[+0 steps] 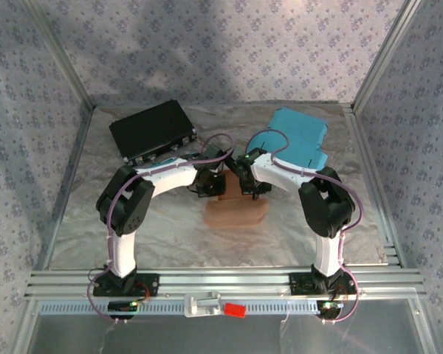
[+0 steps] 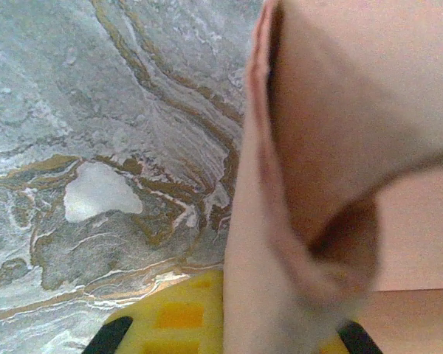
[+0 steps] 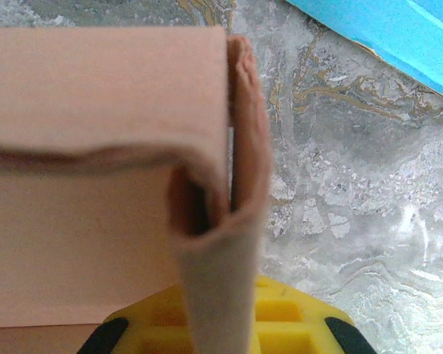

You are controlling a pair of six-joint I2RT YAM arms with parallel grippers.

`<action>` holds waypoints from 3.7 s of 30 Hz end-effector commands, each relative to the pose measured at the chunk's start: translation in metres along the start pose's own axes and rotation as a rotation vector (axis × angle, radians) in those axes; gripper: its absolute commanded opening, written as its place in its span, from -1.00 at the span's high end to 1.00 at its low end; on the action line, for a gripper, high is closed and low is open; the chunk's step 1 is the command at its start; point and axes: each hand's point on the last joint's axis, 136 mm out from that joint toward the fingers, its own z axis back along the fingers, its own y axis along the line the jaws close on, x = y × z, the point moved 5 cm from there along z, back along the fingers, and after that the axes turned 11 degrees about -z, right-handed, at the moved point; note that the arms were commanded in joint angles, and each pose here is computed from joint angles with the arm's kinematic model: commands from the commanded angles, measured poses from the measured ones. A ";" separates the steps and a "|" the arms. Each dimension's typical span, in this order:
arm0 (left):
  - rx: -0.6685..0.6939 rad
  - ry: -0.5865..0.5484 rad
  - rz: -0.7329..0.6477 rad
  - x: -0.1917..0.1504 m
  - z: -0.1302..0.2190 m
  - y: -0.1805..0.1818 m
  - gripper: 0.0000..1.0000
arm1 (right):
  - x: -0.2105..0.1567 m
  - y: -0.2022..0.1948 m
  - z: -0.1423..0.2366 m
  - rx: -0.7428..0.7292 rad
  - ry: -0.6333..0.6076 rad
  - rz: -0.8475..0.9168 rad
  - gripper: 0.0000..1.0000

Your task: Fold the paper box

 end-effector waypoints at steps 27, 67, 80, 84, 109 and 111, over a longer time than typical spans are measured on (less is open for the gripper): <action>-0.052 -0.064 -0.007 0.039 0.030 0.000 0.26 | 0.003 -0.008 0.006 0.004 -0.017 -0.025 1.00; 0.034 -0.080 0.027 0.045 0.059 -0.010 0.04 | -0.001 -0.002 -0.001 0.063 0.055 -0.075 1.00; 0.044 -0.021 0.004 0.044 0.034 0.009 0.27 | -0.001 -0.002 -0.002 0.070 0.064 -0.083 1.00; -0.007 -0.036 -0.028 0.056 0.022 0.002 0.39 | -0.003 -0.001 -0.004 0.070 0.070 -0.078 1.00; 0.217 -0.045 -0.016 0.050 0.015 0.024 1.00 | -0.001 0.005 -0.006 0.072 0.076 -0.060 1.00; 0.239 -0.046 -0.018 0.048 0.016 0.021 1.00 | -0.002 0.006 -0.006 0.074 0.082 -0.061 1.00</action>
